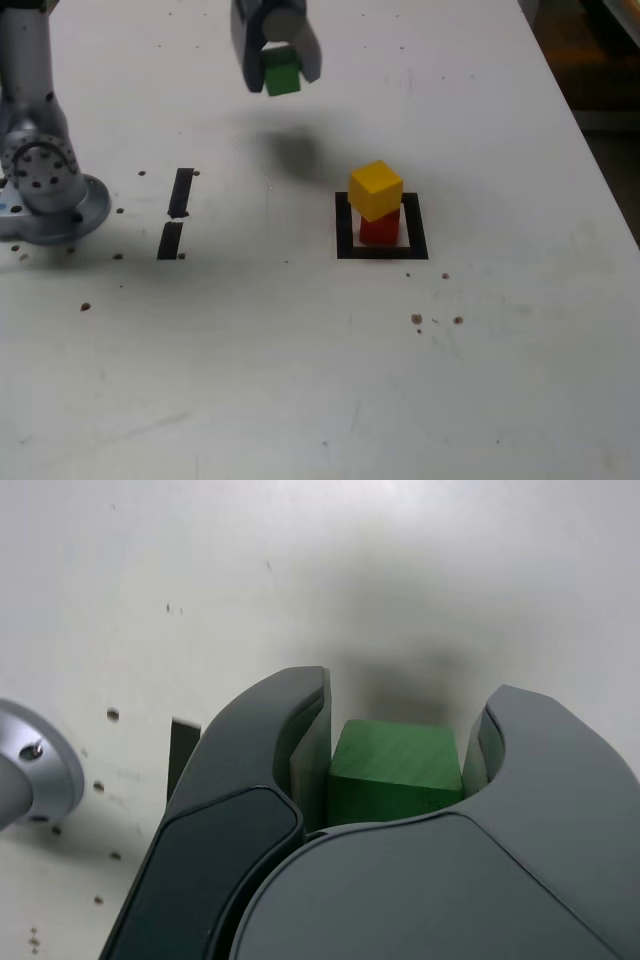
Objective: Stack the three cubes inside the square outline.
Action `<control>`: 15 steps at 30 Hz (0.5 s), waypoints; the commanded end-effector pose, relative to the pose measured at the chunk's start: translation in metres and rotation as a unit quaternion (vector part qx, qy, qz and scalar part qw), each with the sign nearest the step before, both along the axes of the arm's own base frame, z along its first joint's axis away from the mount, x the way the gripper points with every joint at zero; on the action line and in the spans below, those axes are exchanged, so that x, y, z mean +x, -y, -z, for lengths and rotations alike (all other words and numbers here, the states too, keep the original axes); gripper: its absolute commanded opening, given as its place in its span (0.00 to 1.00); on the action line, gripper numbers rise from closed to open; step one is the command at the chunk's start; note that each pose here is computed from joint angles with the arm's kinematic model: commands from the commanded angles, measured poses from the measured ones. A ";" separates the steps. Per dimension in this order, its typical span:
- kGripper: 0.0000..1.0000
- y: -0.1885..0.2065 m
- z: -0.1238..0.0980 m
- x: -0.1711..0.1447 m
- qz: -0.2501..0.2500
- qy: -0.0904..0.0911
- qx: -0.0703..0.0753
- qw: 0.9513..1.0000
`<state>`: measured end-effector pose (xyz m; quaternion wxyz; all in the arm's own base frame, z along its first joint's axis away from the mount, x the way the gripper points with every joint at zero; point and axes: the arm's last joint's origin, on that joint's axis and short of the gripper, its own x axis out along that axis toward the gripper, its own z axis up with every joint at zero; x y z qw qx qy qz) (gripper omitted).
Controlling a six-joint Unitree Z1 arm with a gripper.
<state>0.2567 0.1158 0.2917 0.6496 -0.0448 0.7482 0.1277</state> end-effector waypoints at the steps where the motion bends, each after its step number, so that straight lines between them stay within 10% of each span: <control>1: 0.18 0.024 -0.029 0.003 0.025 -0.027 -0.012 0.999; 15: 0.18 0.124 -0.052 0.050 0.083 -0.002 -0.039 0.996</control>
